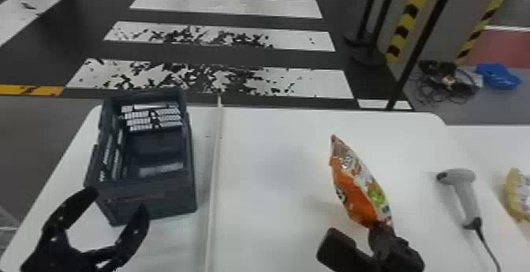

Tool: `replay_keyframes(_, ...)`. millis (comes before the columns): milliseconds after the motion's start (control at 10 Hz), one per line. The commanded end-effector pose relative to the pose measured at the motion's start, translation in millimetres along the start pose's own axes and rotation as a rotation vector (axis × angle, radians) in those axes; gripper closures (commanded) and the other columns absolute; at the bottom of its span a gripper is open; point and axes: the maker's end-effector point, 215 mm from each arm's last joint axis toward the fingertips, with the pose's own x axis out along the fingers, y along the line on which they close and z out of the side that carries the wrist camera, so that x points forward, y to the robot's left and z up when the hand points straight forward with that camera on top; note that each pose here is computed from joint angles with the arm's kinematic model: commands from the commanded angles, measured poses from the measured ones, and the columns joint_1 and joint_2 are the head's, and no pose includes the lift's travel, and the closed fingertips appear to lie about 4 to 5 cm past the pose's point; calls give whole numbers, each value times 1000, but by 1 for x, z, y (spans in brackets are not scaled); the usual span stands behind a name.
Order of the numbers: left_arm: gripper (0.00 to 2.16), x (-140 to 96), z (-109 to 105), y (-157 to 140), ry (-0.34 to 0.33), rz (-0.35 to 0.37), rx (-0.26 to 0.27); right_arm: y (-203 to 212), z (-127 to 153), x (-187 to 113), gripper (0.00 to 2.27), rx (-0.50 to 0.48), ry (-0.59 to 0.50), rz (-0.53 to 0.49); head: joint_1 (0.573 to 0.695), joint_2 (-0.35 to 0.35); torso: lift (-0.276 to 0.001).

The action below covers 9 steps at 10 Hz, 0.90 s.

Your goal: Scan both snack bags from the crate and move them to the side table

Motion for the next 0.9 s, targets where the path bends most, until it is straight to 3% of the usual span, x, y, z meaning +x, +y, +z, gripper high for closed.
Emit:
replay_keyframes(0, 80, 0, 0, 0, -1, 1, 0, 27, 21, -9, 1936, -24, -46, 51, 695, -15, -99)
replay_keyframes(200, 80, -1, -2, 0, 2, -1, 1, 43, 27, -12, 147, -9, -61, 100, 695, 40, -99)
replay_keyframes(300, 80, -1, -2, 0, 2, -1, 1, 45, 27, -12, 6, -8, -60, 102, 695, 61, -99)
replay_keyframes(600, 80, 0, -1, 1, 1, -1, 2, 34, 18, -15, 36, 23, -47, 86, 695, 69, -99)
replay_keyframes(800, 80, 0, -2, 2, 4, -1, 2, 7, 12, -23, 53, 173, -59, 121, 695, 53, -99)
